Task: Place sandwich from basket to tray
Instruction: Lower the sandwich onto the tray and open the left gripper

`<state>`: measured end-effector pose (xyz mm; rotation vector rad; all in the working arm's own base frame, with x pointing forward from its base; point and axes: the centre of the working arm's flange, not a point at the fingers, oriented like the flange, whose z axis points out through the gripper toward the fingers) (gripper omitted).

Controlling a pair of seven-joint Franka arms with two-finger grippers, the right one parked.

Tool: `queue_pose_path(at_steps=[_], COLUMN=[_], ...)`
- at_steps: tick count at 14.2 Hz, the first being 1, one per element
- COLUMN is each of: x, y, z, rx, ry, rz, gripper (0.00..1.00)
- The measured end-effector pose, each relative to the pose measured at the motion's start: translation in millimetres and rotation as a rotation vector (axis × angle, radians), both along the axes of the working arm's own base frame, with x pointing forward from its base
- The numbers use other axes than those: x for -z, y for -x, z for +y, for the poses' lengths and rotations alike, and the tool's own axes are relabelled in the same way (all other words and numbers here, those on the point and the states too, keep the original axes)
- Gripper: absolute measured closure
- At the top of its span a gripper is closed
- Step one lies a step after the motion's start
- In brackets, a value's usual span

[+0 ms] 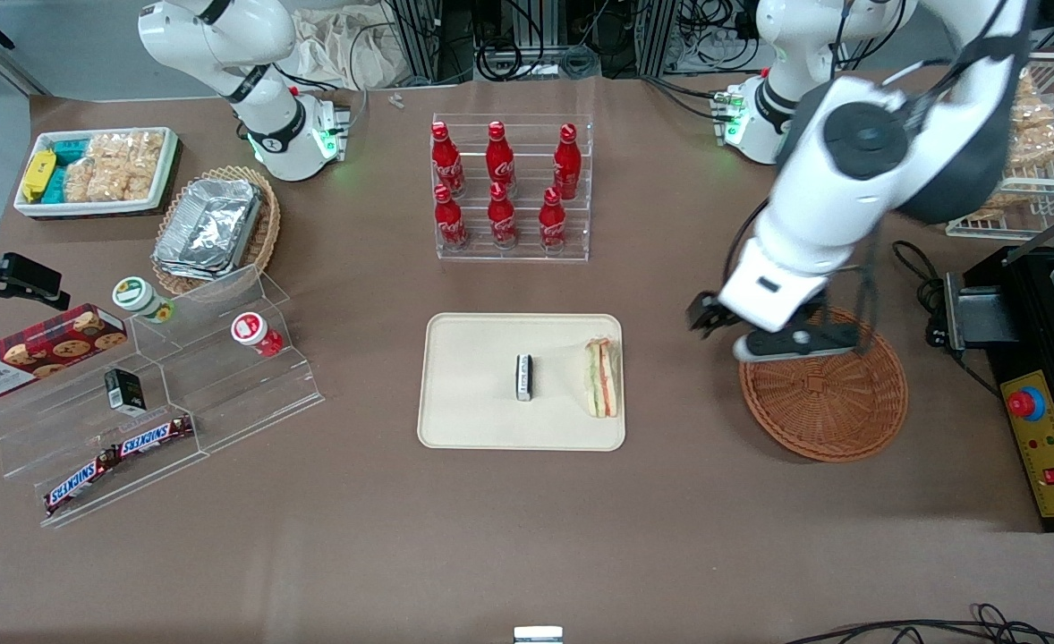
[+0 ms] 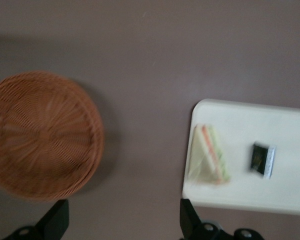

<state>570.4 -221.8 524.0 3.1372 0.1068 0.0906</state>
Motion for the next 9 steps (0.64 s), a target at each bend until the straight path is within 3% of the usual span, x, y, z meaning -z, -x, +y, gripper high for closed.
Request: queue_pose_path(at_steps=[2,3,4,9], x=[-30.5,-45.1,-59.5,-109.8], y=[-1.9,-0.9,2.1,25.6], z=[52.4,79.9,105.0,150.4], rx=[0.026,0.032,0.030,-0.001], ry=[-0.014,-0.020,-0.026,-0.030], rz=[0.105,0.136,0.146,0.098], gripper=[0.00,0.00,0.00,0.00])
